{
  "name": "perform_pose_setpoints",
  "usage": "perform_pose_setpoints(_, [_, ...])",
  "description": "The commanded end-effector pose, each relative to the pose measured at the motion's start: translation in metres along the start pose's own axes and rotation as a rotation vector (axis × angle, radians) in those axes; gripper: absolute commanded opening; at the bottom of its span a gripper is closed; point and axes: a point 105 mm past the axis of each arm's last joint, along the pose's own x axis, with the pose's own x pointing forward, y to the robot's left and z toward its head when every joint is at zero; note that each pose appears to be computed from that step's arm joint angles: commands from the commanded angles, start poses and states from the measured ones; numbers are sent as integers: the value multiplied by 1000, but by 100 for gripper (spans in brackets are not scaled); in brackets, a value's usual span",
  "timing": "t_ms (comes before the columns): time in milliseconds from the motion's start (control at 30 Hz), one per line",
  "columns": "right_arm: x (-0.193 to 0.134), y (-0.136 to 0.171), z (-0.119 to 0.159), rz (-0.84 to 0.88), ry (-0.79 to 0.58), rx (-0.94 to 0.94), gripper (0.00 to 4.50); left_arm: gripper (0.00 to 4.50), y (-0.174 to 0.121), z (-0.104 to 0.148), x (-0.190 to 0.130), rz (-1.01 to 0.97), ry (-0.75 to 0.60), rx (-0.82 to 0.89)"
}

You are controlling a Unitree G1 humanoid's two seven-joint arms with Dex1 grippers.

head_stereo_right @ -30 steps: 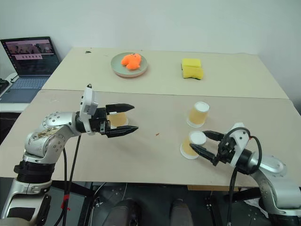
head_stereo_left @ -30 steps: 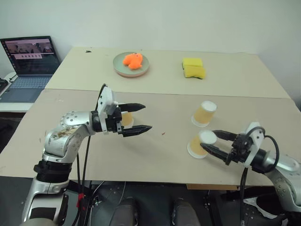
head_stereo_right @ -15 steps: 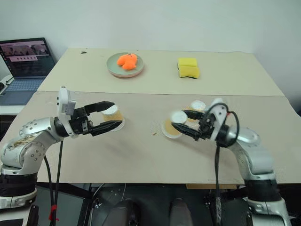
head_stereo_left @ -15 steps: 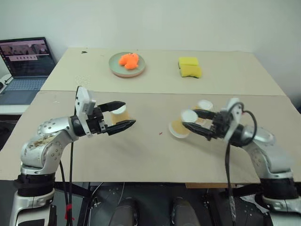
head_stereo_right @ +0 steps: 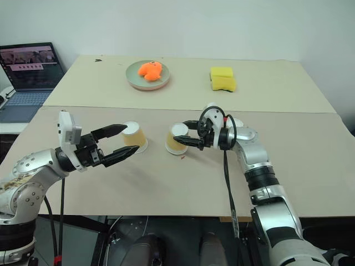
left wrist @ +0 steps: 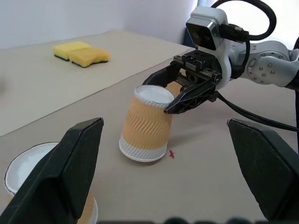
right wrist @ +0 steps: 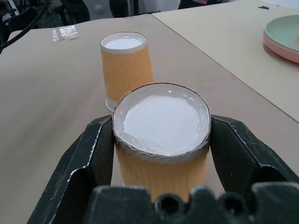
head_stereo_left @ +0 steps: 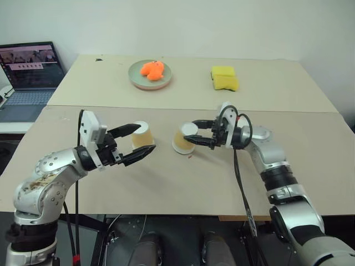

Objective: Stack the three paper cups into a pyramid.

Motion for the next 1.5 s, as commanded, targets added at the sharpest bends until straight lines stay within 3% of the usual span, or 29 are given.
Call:
perform_pose_setpoints(33, [1,-5,9,9,-27,-25,377,450,-5,12,-1,-5,-33,41])
perform_pose_setpoints(133, [-1,-7,10,6,-38,12,445,450,-8,12,3,-19,-39,41])
perform_pose_setpoints(533, [-51,1,51,-45,-156,99,445,450,-10,9,29,-138,-58,17])
perform_pose_setpoints(700, [-88,13,75,-166,-228,85,445,450,-17,12,48,-245,-77,15])
perform_pose_setpoints(900, [-144,17,87,-438,-209,13,445,450,-17,23,58,-330,-83,61])
perform_pose_setpoints(1033, [-185,9,80,-667,-158,-37,445,450,-17,28,62,-364,-84,80])
perform_pose_setpoints(1133, [-200,1,51,-790,-32,-51,445,450,-16,29,65,-382,-87,77])
perform_pose_setpoints(1300, [-187,-4,2,-783,109,-42,445,450,-20,27,72,-417,-84,85])
perform_pose_setpoints(1500, [-174,-17,-16,-762,142,-73,445,450,-21,27,73,-418,-91,86])
